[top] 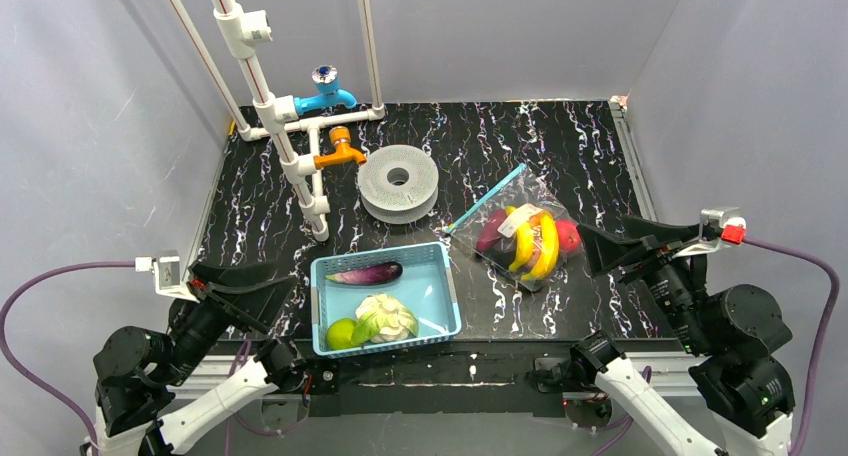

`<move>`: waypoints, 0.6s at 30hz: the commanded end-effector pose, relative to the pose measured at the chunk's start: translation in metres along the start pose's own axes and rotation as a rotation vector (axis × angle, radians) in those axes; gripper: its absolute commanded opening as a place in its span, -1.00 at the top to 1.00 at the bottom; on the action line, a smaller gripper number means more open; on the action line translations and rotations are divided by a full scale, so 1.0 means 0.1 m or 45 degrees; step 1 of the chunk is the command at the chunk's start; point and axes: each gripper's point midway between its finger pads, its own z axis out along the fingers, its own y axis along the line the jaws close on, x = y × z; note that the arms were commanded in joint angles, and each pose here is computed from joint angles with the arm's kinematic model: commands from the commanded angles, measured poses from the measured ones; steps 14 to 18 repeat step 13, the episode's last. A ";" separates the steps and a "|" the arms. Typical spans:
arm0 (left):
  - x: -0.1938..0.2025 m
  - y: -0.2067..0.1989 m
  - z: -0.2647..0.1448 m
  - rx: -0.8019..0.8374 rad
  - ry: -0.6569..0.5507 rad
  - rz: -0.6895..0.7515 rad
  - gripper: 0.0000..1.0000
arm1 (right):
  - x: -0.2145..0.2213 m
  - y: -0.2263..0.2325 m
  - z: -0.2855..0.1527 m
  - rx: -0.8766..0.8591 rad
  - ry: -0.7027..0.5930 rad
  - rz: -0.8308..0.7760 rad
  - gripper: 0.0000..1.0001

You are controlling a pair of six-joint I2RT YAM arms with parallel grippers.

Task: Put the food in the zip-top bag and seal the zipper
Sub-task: Reset both arms

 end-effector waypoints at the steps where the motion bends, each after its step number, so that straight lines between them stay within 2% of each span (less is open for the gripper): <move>1: -0.20 0.05 -0.10 -0.045 -0.078 0.018 -0.86 | -0.18 -0.20 -0.20 0.152 -0.066 0.064 -0.97; 9: -0.19 0.10 -0.10 -0.075 -0.075 0.027 -0.87 | -0.19 -0.32 -0.20 0.246 -0.089 0.092 -0.97; 18: -0.17 0.09 -0.08 -0.077 -0.062 0.026 -0.87 | -0.17 -0.23 -0.18 0.175 -0.056 0.027 -0.97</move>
